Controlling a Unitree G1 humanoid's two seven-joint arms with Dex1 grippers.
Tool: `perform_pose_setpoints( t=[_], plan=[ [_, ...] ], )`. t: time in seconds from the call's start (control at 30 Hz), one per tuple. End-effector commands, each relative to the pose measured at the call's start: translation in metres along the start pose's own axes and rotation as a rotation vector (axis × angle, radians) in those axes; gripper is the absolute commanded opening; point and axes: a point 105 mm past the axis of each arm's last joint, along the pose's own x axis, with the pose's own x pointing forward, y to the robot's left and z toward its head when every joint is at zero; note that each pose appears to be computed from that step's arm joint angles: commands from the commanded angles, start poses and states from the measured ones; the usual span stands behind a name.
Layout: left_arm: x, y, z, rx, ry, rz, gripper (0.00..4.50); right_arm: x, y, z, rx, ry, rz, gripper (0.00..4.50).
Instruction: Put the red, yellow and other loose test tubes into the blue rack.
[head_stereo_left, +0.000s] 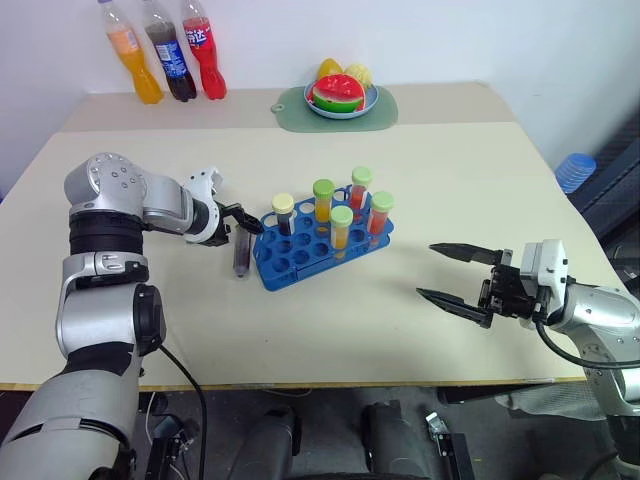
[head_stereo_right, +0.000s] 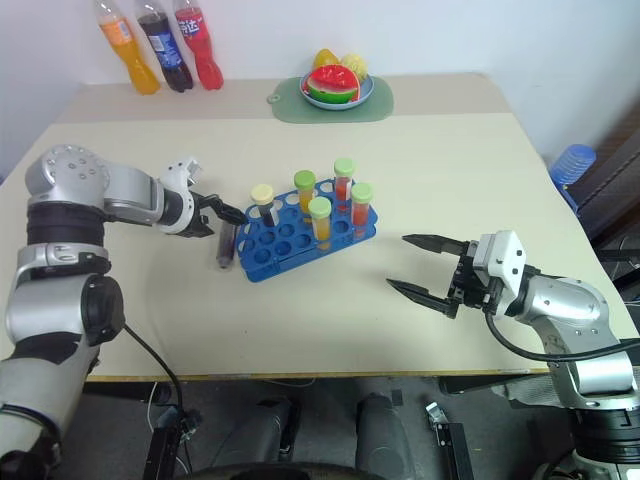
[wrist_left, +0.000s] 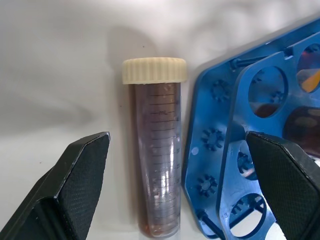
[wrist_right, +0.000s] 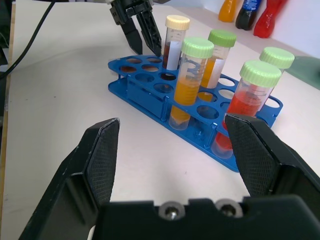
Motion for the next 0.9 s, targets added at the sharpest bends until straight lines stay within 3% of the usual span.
perform_pose_setpoints(
  t=[0.03, 0.67, 0.77, 0.9],
  plan=[
    [-0.001, 0.016, -0.007, -0.013, 0.027, 0.074, 4.50, 0.003, -0.003, 0.008, -0.038, -0.027, -0.002, 3.68],
    [0.001, 0.021, -0.012, -0.031, 0.014, 0.111, 4.50, 0.010, -0.006, 0.008, -0.040, -0.042, 0.005, 3.68],
    [0.001, 0.026, -0.013, -0.030, 0.012, 0.135, 3.73, 0.009, -0.006, 0.009, -0.039, -0.041, 0.002, 3.73],
    [0.002, 0.027, -0.014, -0.025, 0.006, 0.137, 1.76, 0.009, -0.005, 0.008, -0.037, -0.040, 0.001, 3.73]
  ],
)
